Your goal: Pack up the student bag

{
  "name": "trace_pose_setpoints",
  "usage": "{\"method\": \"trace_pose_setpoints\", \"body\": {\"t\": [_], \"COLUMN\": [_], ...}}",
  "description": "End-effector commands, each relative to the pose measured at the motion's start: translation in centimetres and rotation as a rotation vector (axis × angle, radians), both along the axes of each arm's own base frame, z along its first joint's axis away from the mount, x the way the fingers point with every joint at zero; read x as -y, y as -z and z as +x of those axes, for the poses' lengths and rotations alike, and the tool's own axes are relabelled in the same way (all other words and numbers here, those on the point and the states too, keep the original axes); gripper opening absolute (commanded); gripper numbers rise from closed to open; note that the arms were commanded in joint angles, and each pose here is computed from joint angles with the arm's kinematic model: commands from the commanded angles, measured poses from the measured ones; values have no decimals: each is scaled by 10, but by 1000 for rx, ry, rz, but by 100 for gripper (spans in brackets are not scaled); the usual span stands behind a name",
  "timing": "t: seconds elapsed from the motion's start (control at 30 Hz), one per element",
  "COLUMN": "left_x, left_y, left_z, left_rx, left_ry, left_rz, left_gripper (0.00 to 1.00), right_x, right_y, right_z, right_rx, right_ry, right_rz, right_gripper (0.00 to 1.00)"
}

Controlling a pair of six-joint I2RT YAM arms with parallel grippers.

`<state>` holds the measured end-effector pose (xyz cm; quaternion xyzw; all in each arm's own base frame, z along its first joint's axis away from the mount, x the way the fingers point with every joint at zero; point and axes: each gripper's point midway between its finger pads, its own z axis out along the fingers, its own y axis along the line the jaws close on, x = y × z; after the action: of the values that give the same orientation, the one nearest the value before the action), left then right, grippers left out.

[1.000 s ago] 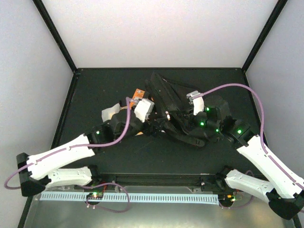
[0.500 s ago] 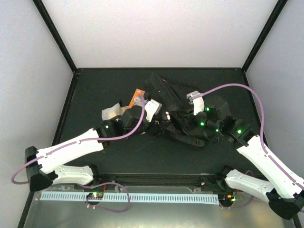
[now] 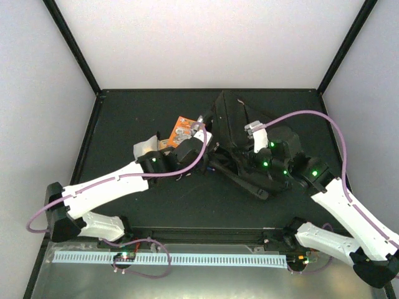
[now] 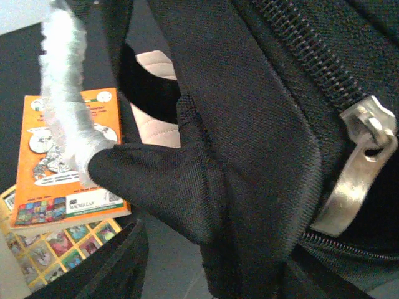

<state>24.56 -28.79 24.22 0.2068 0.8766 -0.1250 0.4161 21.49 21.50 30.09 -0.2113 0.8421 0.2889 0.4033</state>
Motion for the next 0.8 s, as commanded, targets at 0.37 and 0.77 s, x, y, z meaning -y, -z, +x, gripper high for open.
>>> {"method": "trace_pose_setpoints", "body": {"t": [0.37,0.77], "left_x": [-67,-76], "left_y": [26,40], "left_z": [11,11], "left_rx": [10,-27], "left_ry": [-201,-211], "left_rz": [106,32], "left_gripper": [38,35], "right_x": [34,54], "right_y": [-61,-76], "right_z": [4,4], "right_rx": [239,305], "right_ry": [129,225], "right_rz": [48,95], "right_gripper": [2,2]}}
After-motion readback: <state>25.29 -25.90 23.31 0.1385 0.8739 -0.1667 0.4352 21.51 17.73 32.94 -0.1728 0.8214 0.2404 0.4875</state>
